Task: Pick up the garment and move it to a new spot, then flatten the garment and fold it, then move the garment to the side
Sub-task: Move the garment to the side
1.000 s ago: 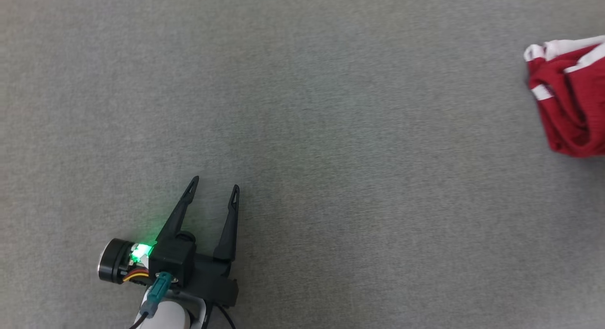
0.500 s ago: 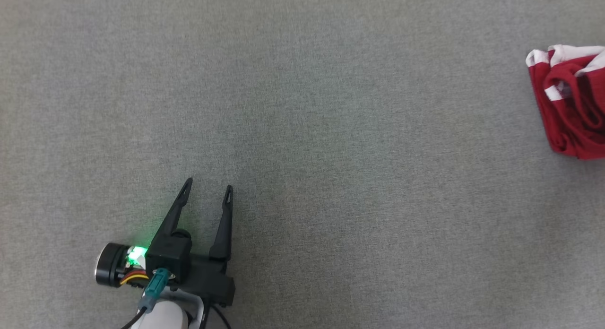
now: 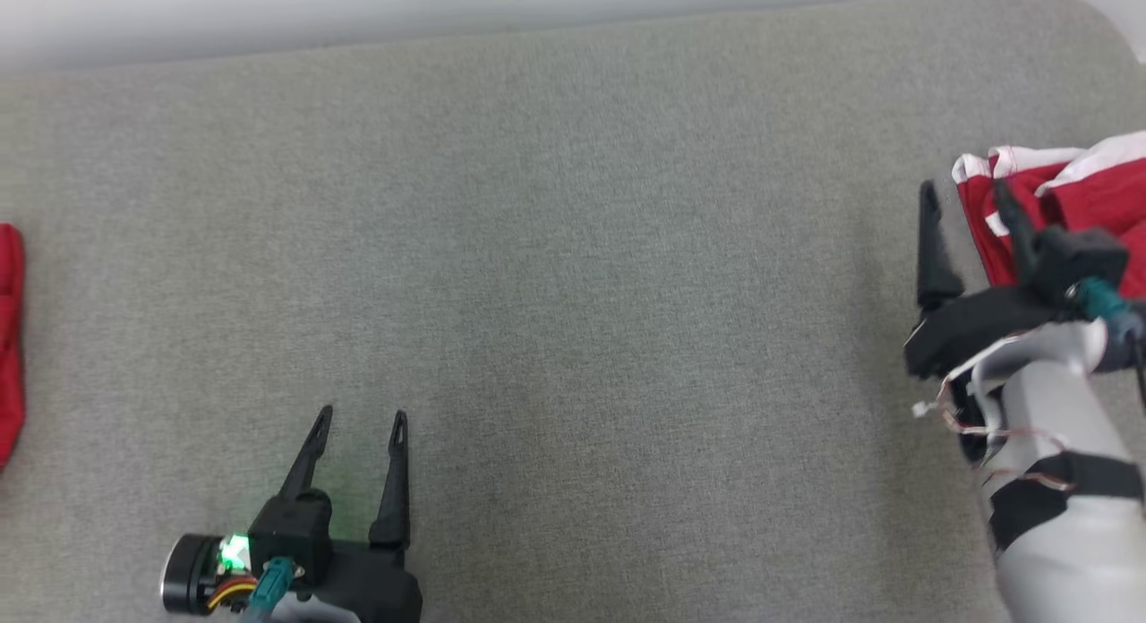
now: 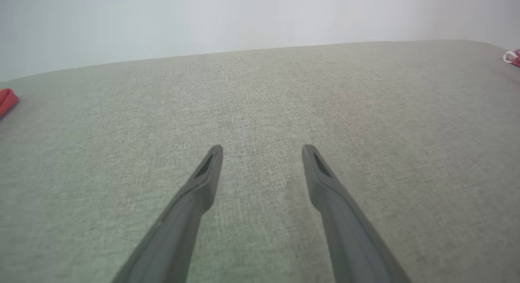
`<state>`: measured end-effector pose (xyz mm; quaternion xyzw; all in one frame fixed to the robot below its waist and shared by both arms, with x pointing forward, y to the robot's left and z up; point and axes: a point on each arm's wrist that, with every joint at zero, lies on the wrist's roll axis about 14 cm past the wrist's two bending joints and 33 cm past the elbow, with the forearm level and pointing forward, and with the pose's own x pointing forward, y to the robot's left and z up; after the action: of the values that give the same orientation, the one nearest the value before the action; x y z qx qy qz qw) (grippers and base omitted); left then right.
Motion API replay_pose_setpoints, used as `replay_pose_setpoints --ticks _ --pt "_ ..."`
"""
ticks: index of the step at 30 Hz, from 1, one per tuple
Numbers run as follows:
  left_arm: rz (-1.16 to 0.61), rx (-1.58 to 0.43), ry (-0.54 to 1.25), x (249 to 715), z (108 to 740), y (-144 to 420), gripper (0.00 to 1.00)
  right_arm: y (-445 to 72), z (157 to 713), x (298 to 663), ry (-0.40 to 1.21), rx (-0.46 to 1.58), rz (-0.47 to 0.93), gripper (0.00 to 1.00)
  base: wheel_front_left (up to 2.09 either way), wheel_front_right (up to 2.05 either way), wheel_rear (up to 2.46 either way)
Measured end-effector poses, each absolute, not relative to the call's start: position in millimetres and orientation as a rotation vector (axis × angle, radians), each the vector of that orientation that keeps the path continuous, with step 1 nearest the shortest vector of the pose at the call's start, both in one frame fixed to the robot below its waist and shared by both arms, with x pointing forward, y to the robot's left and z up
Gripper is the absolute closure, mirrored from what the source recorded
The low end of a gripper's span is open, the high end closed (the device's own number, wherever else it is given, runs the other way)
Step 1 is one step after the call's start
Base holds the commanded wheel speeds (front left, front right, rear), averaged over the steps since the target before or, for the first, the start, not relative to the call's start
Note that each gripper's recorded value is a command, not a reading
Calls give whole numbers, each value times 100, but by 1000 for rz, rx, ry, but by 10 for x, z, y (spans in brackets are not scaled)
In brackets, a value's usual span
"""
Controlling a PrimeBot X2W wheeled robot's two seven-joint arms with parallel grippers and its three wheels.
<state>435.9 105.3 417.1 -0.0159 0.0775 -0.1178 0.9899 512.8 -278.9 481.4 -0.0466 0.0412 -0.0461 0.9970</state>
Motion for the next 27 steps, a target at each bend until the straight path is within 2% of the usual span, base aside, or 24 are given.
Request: replay_pose_setpoints --ticks 10,19,27 --pt "-117 -58 163 4075 4238 1403 0 -1917 4688 4738 78 20 95 0 0 0 0" --pt "-36 -67 144 3865 4334 1650 0 -1577 4641 4320 79 82 152 0 0 0 0" --pt "6 -79 120 3675 4430 1778 0 -1479 4591 3952 90 82 166 0 0 0 0"
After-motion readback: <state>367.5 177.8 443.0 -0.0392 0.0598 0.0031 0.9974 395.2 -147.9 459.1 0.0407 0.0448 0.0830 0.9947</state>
